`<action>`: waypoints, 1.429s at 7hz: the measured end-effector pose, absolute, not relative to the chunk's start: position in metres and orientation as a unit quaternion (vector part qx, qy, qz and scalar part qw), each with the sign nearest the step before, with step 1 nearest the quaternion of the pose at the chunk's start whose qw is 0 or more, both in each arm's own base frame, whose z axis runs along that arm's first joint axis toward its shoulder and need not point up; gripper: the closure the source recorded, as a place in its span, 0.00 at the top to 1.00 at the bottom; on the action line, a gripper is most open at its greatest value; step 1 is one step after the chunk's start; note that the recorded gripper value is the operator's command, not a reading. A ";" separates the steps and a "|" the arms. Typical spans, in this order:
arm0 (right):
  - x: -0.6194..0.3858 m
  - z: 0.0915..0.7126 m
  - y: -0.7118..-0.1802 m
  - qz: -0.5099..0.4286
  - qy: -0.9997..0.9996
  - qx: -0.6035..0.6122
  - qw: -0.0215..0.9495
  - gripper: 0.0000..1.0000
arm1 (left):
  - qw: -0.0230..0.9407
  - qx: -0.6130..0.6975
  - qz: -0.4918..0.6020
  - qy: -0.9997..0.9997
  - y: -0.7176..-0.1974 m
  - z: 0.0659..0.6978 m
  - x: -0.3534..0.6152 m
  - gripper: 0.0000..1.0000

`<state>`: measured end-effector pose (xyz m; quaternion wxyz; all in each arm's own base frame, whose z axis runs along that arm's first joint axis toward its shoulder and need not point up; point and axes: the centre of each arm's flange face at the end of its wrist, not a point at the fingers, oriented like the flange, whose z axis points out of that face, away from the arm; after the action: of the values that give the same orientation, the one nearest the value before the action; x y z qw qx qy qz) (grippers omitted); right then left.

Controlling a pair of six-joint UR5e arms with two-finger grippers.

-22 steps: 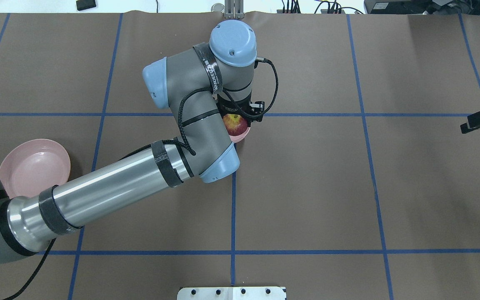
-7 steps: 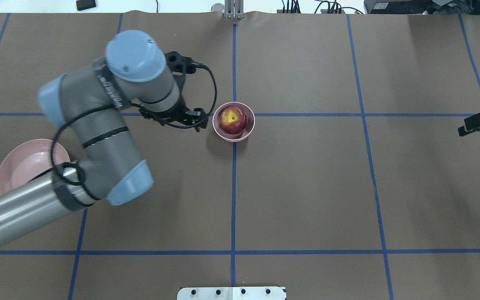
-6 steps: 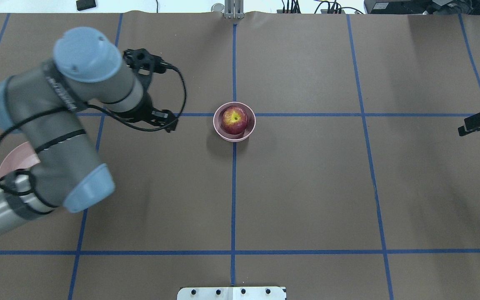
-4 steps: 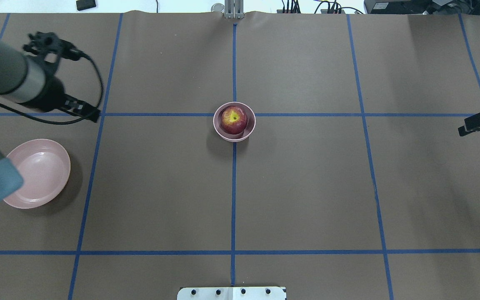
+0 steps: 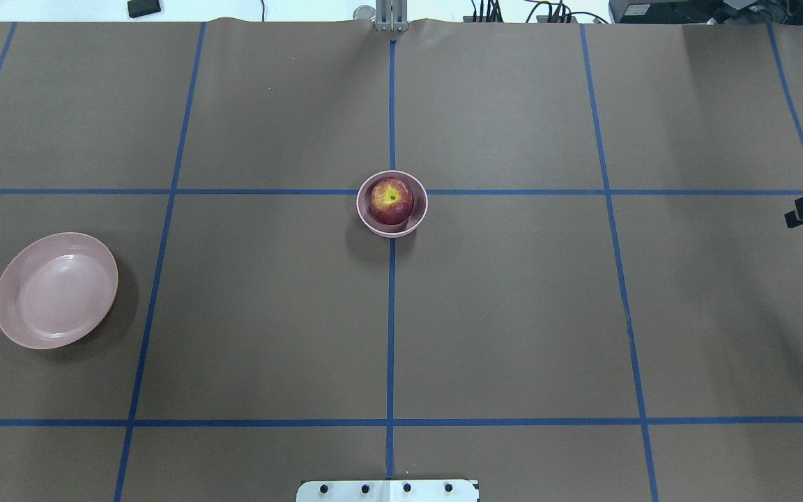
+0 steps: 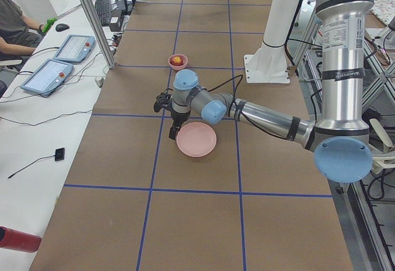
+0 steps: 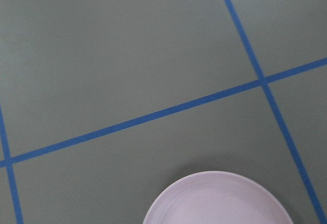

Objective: Move apple from plate to bowl

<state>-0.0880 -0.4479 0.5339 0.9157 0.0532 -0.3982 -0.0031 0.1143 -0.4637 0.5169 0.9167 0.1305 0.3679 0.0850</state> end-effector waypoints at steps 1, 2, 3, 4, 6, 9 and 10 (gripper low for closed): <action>-0.072 0.546 -0.445 -0.009 -0.394 0.057 0.917 1.00 | 0.920 0.120 0.078 0.365 -0.463 0.538 0.105 0.98; -0.058 0.556 -0.440 -0.007 -0.391 0.059 0.919 1.00 | 0.921 0.116 0.074 0.365 -0.465 0.549 0.100 0.98; -0.047 0.563 -0.434 -0.005 -0.389 0.060 0.919 1.00 | 0.920 0.118 0.073 0.366 -0.466 0.550 0.099 0.98; -0.039 0.568 -0.429 -0.002 -0.388 0.059 0.920 1.00 | 0.919 0.120 0.073 0.368 -0.468 0.548 0.099 0.98; -0.031 0.578 -0.419 0.005 -0.388 0.052 0.920 1.00 | 0.917 0.127 0.074 0.371 -0.465 0.539 0.098 0.98; -0.030 0.584 -0.416 0.007 -0.388 0.046 0.921 1.00 | 0.915 0.136 0.077 0.371 -0.471 0.530 0.102 0.98; -0.030 0.585 -0.416 0.007 -0.388 0.045 0.921 1.00 | 0.916 0.132 0.077 0.370 -0.476 0.536 0.105 0.98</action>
<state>-0.0300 -0.4162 0.5848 0.9207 0.0449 -0.3877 0.0072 0.1052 -0.4756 0.5355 0.9164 0.1321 0.3698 0.0769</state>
